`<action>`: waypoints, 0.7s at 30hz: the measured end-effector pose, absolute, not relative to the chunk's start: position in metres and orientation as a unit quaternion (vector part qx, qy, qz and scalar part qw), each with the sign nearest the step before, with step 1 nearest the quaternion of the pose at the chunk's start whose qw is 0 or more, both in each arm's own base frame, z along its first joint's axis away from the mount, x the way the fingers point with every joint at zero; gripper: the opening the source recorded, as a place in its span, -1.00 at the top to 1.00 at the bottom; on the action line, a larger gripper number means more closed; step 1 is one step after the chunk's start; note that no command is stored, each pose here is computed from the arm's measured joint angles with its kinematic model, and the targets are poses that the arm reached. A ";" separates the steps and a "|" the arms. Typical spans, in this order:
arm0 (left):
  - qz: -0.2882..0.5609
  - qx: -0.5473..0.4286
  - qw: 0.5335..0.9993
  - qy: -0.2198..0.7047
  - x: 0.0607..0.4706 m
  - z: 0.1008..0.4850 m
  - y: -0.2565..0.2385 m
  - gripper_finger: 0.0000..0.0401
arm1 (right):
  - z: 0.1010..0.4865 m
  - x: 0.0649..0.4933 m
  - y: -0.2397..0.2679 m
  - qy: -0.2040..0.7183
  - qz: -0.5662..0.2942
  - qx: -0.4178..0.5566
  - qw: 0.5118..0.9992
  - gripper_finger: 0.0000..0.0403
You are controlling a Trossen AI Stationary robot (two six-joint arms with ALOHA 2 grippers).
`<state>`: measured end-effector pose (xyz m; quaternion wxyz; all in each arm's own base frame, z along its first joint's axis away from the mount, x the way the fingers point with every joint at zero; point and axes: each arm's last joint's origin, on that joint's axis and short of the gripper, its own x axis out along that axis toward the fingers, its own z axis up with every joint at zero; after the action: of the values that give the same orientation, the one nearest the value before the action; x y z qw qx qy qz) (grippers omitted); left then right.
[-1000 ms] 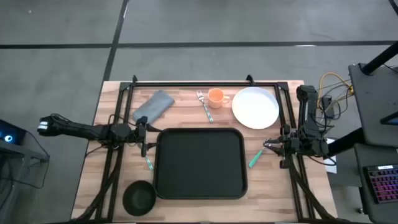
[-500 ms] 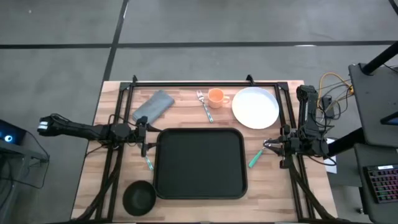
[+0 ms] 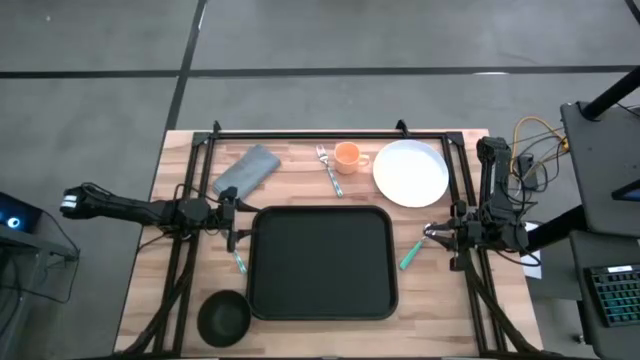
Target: Set up tray
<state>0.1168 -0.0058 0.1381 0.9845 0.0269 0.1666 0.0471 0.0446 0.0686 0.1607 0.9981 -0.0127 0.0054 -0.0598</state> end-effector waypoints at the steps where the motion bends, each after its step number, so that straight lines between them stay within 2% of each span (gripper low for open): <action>1: 0.047 0.027 0.985 0.167 0.117 0.138 -0.006 -0.31 | 0.161 0.045 0.069 0.005 -0.060 -0.013 0.998 0.59; 12: 0.047 0.027 0.985 0.167 0.117 0.138 -0.006 -0.31 | 0.161 0.045 0.069 0.005 -0.060 -0.013 0.998 0.66; 21: 0.047 0.027 0.985 0.167 0.117 0.138 -0.006 -0.31 | 0.161 0.045 0.069 0.005 -0.060 -0.013 0.998 0.62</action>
<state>0.1168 -0.0058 0.1381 0.9845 0.0268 0.1667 0.0471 0.0446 0.0686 0.1607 0.9981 -0.0128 0.0054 -0.0599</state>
